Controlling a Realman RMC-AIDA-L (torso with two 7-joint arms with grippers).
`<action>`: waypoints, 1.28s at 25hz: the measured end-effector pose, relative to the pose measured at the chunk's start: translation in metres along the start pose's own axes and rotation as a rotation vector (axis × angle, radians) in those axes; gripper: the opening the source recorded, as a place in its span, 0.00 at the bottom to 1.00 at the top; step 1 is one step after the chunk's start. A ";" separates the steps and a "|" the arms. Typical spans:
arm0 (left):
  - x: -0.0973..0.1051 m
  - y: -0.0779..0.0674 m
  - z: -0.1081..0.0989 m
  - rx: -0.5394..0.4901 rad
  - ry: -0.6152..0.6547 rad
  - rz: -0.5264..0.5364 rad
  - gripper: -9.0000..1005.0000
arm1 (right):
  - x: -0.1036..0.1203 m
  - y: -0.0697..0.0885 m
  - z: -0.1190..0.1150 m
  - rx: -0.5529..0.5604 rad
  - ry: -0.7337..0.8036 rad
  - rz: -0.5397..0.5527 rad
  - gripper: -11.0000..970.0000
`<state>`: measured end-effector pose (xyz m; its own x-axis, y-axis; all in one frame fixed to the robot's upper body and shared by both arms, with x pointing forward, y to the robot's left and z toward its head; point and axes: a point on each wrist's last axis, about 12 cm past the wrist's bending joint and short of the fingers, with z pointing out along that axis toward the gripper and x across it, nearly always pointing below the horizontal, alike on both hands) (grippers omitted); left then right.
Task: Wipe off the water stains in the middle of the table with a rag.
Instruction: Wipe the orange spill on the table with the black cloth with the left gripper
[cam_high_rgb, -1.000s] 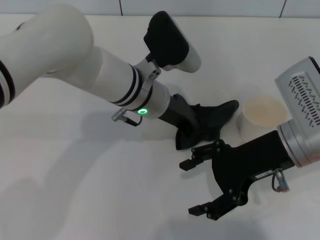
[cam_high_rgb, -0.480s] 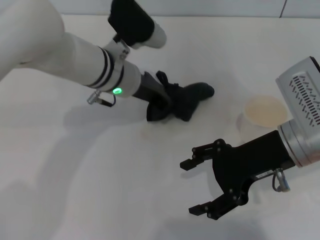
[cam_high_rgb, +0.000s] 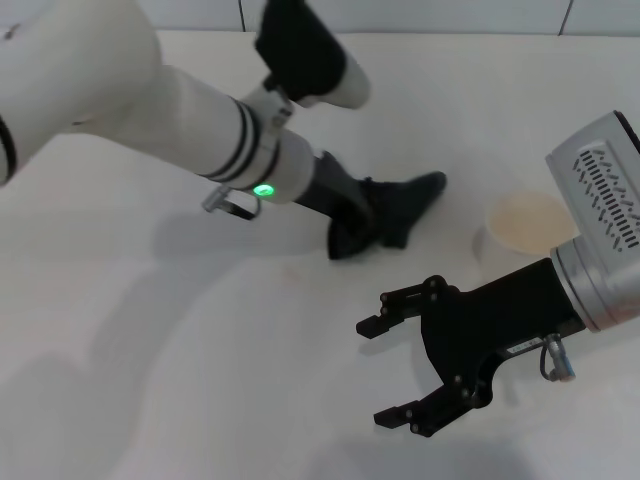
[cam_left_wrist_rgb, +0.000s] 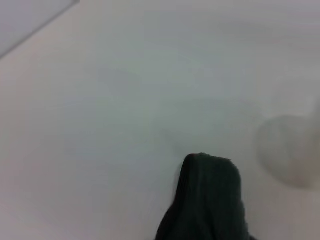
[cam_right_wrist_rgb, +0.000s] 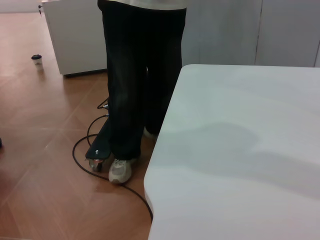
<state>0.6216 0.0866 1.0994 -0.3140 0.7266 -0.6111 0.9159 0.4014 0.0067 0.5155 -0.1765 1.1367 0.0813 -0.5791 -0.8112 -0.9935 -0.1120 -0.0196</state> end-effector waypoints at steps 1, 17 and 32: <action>-0.004 -0.006 0.003 0.021 -0.003 0.017 0.10 | 0.000 0.000 0.000 0.000 0.000 0.000 0.88; 0.011 -0.009 -0.003 0.048 0.021 0.024 0.14 | 0.008 -0.001 -0.010 0.043 -0.003 0.032 0.88; 0.074 -0.040 -0.074 0.108 0.087 0.105 0.17 | 0.024 -0.011 -0.040 0.183 -0.004 0.100 0.88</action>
<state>0.5432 0.1659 1.1127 -0.2314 0.8088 -0.5407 0.9649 0.2618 -0.0214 0.5319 -0.2217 1.1412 -0.0181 -0.5764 -0.8170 -0.9945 0.0948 -0.0448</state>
